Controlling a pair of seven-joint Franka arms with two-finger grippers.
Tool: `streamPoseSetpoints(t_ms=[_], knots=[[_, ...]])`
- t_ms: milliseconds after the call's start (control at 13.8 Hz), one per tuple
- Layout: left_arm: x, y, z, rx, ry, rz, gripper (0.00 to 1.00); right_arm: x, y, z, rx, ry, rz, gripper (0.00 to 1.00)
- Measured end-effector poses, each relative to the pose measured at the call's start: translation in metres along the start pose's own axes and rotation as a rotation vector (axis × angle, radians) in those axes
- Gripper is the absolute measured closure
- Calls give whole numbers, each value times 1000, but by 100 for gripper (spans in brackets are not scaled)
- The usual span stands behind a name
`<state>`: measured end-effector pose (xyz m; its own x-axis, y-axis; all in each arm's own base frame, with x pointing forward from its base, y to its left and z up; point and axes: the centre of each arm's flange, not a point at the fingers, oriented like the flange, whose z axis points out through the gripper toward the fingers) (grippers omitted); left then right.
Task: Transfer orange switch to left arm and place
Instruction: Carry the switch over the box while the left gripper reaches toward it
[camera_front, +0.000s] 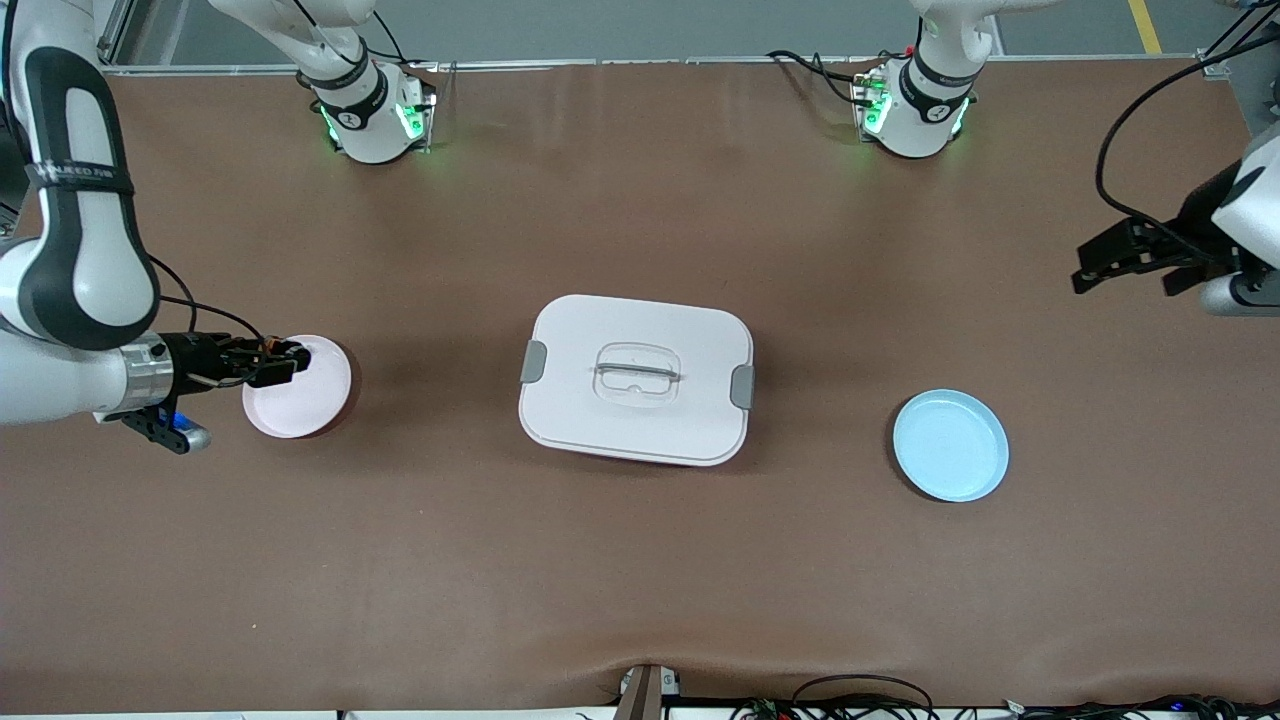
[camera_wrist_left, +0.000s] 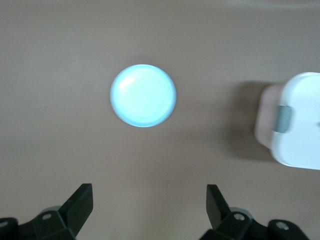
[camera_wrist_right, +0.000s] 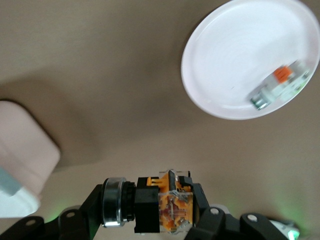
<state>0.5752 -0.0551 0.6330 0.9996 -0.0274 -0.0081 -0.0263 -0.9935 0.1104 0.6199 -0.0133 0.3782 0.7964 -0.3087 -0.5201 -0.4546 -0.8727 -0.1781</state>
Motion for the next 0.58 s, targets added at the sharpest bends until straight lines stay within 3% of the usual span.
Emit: streamPoseSetpoints(t_ms=[144,578], knots=[[0,11,4,-59,-12,11,0,-14,-30,-7,48,-21,60,28],[5,97,32,-88,35,148,0,-68,-139,-16,148,-57,210,28]])
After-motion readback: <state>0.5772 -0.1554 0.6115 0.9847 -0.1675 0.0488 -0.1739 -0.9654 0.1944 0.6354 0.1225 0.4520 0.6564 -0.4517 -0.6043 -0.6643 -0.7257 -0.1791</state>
